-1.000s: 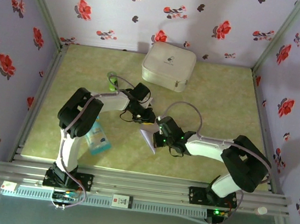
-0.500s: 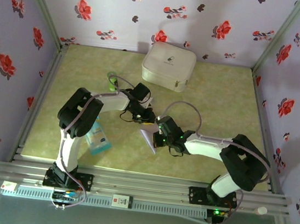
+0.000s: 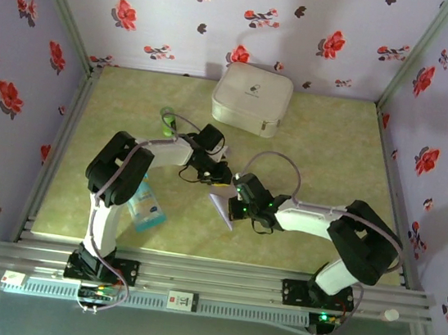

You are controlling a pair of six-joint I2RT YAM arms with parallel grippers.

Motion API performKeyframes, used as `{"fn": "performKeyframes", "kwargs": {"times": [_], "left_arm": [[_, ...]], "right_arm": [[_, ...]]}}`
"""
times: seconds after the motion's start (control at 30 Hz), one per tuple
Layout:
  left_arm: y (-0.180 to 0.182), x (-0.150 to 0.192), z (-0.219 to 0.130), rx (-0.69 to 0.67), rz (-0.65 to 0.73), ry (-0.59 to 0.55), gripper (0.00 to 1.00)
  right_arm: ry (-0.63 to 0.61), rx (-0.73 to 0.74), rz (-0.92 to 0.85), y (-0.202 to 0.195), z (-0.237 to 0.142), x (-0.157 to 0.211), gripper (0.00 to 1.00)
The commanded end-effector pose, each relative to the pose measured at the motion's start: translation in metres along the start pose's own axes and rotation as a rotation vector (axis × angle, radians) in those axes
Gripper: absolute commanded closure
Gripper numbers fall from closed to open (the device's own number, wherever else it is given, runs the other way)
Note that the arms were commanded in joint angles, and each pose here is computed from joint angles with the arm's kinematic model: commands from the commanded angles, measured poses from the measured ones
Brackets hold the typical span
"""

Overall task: Fold a paper plane with a square sheet of paper (pick it up from the middle)
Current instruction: Third fold the triangle at the center of the table.

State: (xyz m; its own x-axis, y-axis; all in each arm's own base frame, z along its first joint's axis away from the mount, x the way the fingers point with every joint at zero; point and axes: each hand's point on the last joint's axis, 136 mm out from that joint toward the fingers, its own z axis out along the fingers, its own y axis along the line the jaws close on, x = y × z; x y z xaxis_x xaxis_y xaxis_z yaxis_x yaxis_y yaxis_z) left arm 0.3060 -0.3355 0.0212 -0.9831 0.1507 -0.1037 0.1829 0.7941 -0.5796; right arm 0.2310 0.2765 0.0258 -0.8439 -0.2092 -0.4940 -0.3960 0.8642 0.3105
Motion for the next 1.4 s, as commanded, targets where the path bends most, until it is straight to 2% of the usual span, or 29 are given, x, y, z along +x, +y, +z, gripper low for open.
{"fn": "performKeyframes", "kwargs": {"times": [0.0, 1.37], "left_arm": [[0.0056, 0.0091, -0.0001, -0.031, -0.019, 0.013, 0.80], [0.0059, 0.0090, 0.0003, -0.027, -0.025, 0.007, 0.80]], "right_arm": [[-0.003, 0.030, 0.025, -0.0043, 0.0016, -0.0061, 1.00], [-0.032, 0.017, 0.053, -0.0057, -0.0013, -0.0049, 1.00]]}}
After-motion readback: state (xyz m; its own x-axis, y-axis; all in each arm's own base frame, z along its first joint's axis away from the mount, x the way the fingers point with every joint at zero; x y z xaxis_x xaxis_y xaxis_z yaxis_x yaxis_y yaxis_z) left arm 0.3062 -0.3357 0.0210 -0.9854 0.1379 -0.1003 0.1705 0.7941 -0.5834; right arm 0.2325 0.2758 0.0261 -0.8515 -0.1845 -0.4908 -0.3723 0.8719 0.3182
